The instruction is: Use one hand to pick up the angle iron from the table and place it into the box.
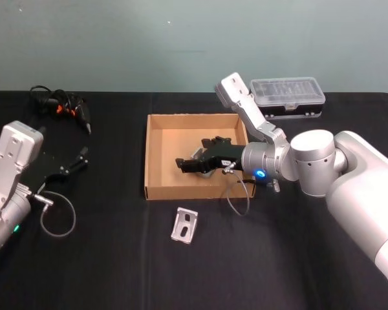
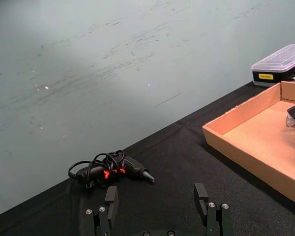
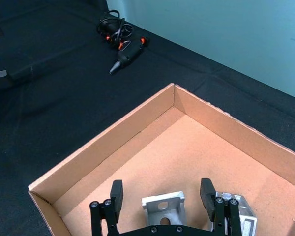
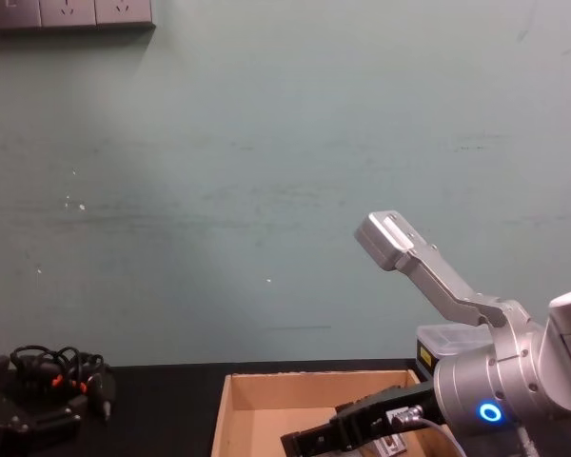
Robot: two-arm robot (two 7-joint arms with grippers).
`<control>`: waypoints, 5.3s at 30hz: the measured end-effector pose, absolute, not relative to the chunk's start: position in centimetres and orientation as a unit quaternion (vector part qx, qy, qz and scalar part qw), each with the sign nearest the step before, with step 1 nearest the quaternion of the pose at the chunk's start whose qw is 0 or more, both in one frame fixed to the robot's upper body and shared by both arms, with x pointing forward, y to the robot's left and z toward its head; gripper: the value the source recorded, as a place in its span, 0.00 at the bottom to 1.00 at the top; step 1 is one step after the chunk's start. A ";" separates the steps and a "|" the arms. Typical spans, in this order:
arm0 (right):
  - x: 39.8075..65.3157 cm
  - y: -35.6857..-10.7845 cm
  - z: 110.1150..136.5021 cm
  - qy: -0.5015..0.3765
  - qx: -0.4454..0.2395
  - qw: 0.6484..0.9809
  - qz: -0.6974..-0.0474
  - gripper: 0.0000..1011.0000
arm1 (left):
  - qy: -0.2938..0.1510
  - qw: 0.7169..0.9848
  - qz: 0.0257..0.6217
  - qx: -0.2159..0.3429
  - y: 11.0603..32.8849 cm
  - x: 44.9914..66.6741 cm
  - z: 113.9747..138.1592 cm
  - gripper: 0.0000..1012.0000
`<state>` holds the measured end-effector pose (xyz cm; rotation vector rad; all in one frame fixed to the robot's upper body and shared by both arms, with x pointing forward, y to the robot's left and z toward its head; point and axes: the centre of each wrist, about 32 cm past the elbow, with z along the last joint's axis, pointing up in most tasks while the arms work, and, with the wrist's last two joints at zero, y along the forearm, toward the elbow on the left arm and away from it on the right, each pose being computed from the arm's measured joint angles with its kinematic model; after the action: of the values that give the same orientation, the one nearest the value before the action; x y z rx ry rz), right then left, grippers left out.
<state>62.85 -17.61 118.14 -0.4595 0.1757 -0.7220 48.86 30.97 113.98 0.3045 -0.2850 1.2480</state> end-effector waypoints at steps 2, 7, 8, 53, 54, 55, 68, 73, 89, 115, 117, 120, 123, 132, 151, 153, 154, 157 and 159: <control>62.8 -17.6 118.1 0.085 -0.223 0.906 -0.350 0.99 | -0.132 0.791 0.580 0.141 31.0 48.9 114.0 1.00; 62.8 -17.6 118.1 0.085 -0.223 0.906 -0.350 0.99 | -0.132 0.791 0.580 0.141 31.0 48.9 114.0 1.00; 62.8 -17.6 118.2 0.084 -0.223 0.906 -0.351 0.99 | -0.132 0.791 0.580 0.141 31.0 48.9 114.0 1.00; 51.9 -19.3 122.7 0.078 -0.293 0.925 -0.231 0.99 | -0.132 0.791 0.580 0.142 31.0 48.9 114.0 1.00; 52.0 -19.1 122.7 0.080 -0.295 0.924 -0.231 0.99 | -0.132 0.791 0.580 0.141 31.0 48.9 114.0 1.00; 52.0 -19.0 122.6 0.081 -0.296 0.923 -0.231 0.99 | -0.132 0.791 0.580 0.141 31.0 48.9 114.0 1.00; 53.0 -17.8 122.0 0.088 -0.305 0.919 -0.234 0.99 | -0.132 0.791 0.580 0.142 31.0 48.9 114.0 1.00; 53.4 -17.5 121.7 0.090 -0.310 0.916 -0.238 0.99 | -0.132 0.791 0.580 0.141 31.0 48.9 114.0 1.00; 53.4 -17.5 121.7 0.089 -0.310 0.916 -0.238 0.90 | -0.132 0.791 0.580 0.142 31.0 48.9 114.0 1.00; 53.4 -17.6 121.7 0.088 -0.309 0.917 -0.238 0.09 | -0.132 0.791 0.580 0.141 31.0 48.9 114.0 1.00; 53.4 -17.6 121.7 0.088 -0.309 0.917 -0.238 0.08 | -0.132 0.791 0.580 0.141 31.0 48.9 114.0 1.00; 53.4 -17.6 121.7 0.088 -0.309 0.917 -0.238 0.07 | -0.132 0.791 0.580 0.141 31.0 48.9 114.0 1.00; 53.4 -17.6 121.7 0.088 -0.309 0.917 -0.238 0.07 | -0.132 0.791 0.580 0.141 31.0 48.9 114.0 1.00; 53.0 -17.6 122.8 0.067 -0.293 0.924 -0.236 0.07 | -0.132 0.791 0.580 0.142 31.0 48.9 114.0 1.00; 56.0 -16.9 125.9 0.013 -0.194 0.926 -0.324 0.07 | -0.132 0.791 0.580 0.141 31.0 48.9 114.0 1.00; 56.5 -16.6 125.7 0.015 -0.194 0.923 -0.332 0.07 | -0.132 0.791 0.580 0.141 31.0 48.9 114.0 1.00; 56.8 -16.5 125.6 0.015 -0.194 0.922 -0.336 0.07 | -0.132 0.791 0.580 0.141 31.0 48.9 114.0 1.00; 58.2 -16.1 125.3 0.015 -0.201 0.914 -0.352 0.07 | -0.132 0.791 0.580 0.141 31.0 48.9 114.0 1.00; 58.7 -15.9 125.1 0.015 -0.205 0.911 -0.357 0.07 | -0.132 0.791 0.580 0.141 31.0 48.9 114.0 1.00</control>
<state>58.68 -15.89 125.11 -0.4228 0.0299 -0.7359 48.86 30.97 113.98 0.3044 -0.2851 1.2480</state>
